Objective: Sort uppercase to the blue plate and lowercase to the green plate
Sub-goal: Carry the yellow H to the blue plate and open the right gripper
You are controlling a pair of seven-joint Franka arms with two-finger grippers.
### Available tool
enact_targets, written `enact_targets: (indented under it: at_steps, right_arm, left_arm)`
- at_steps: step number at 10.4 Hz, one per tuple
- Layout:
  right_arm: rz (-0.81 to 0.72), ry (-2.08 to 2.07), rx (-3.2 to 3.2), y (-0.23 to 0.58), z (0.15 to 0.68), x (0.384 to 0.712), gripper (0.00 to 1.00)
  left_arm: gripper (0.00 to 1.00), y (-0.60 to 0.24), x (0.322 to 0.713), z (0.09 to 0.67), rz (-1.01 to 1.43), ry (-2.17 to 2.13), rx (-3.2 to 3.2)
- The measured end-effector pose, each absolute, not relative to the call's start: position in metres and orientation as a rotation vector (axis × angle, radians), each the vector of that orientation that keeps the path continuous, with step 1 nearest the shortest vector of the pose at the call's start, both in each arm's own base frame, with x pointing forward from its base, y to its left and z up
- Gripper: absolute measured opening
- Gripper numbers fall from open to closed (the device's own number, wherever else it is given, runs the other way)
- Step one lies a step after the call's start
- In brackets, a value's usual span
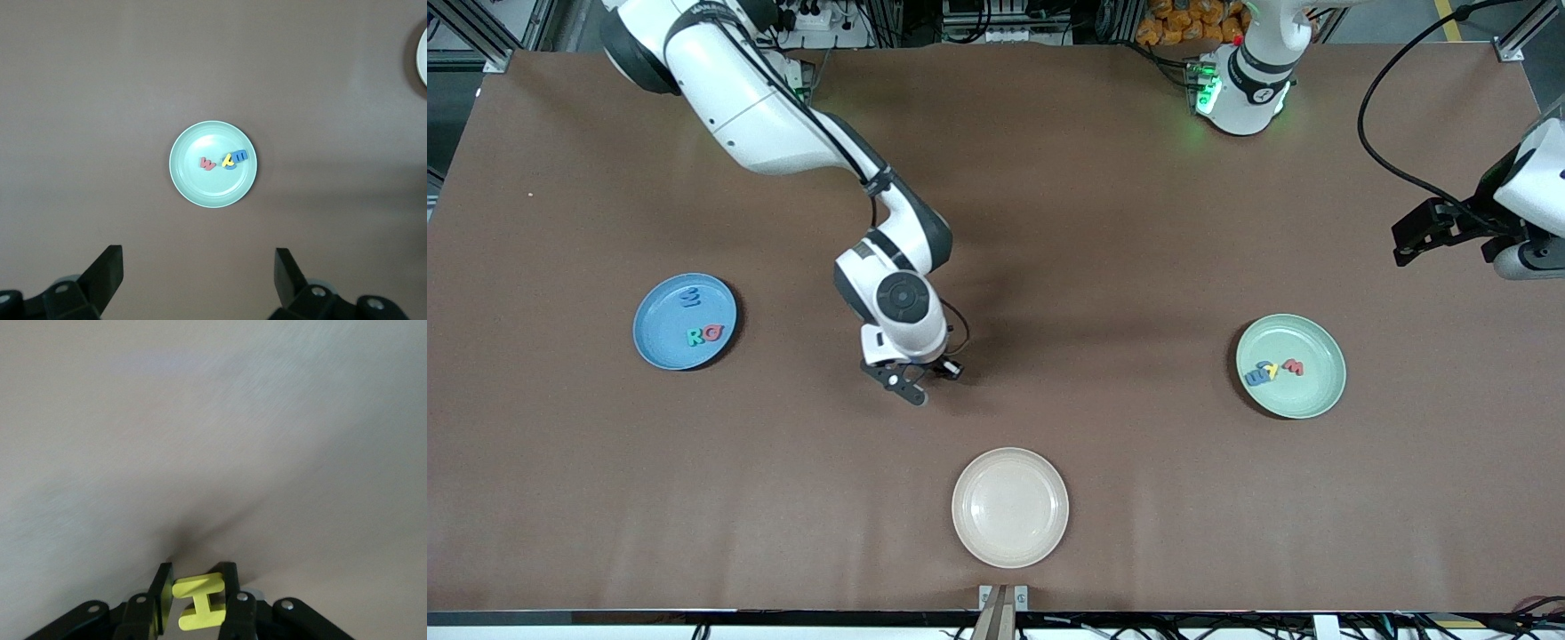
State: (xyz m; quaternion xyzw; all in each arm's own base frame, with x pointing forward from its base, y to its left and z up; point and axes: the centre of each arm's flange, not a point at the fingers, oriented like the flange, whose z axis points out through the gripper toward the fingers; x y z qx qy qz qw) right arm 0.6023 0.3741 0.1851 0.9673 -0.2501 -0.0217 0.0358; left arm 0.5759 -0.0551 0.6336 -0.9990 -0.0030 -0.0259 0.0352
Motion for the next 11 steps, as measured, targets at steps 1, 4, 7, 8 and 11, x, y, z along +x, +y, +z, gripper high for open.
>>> enact_targets:
  at_steps: [1,4,7,8,11]
  right_arm:
    - [-0.111,-0.677,2.947,0.349,0.188,0.611,0.35]
    - [-0.290,-0.377,2.832,0.252,0.200,0.635,0.35]
    - [-0.430,-0.173,2.776,0.162,0.251,0.650,0.35]
    - [-0.447,-0.124,2.777,0.135,0.266,0.651,0.35]
    - [-0.461,0.033,2.801,0.044,0.280,0.636,0.35]
  left_arm:
    - [1.00,-0.054,0.576,0.634,-0.079,-0.012,-3.070]
    - [1.00,-0.055,0.576,0.634,-0.079,-0.009,-3.070]
    - [1.00,-0.056,0.575,0.635,-0.082,-0.007,-3.070]
    - [1.00,-0.056,0.574,0.638,-0.090,-0.008,-3.070]
    - [1.00,-0.055,0.570,0.644,-0.104,-0.011,-3.070]
